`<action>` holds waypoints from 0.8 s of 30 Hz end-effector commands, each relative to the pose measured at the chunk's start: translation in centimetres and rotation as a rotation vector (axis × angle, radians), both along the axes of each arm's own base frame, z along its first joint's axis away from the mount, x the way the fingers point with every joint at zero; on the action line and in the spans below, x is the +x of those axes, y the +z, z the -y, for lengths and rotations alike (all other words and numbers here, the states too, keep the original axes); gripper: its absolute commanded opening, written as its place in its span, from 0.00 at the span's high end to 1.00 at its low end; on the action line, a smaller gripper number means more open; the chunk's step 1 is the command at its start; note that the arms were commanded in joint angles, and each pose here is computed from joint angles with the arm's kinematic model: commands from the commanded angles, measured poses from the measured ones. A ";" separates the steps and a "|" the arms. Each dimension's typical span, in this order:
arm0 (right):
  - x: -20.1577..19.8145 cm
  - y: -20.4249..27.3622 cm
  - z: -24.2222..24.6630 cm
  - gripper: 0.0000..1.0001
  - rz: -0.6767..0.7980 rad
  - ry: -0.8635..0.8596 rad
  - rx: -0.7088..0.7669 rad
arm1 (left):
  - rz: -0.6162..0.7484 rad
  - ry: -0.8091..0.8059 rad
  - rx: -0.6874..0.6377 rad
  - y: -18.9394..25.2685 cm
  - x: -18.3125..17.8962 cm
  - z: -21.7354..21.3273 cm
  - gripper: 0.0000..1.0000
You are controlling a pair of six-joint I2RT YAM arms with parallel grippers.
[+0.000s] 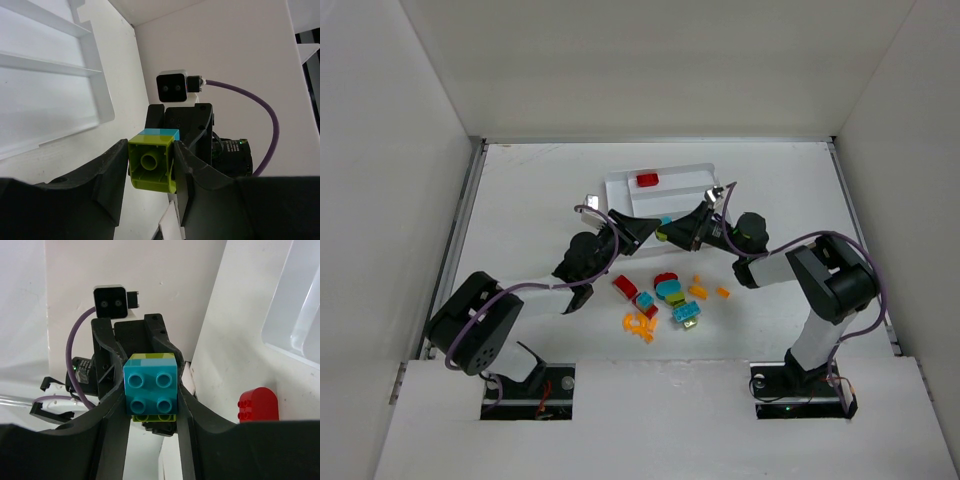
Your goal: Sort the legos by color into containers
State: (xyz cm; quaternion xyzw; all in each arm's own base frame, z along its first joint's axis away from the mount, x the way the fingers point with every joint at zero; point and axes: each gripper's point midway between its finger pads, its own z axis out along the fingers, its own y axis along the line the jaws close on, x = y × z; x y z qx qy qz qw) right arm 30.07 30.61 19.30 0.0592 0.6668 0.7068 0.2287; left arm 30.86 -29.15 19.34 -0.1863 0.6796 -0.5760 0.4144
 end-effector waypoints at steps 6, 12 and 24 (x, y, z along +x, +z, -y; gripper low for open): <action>-0.8 2.9 -0.2 0.37 0.142 0.032 0.060 | 0.093 0.025 -0.093 3.4 0.0 -1.3 0.86; -0.9 3.3 0.3 0.31 0.163 0.019 0.074 | 0.073 0.038 -0.079 2.3 -0.5 -2.3 0.87; -0.3 2.6 0.2 0.43 0.148 0.002 0.062 | 0.039 -0.007 -0.038 1.5 -2.2 -2.2 0.87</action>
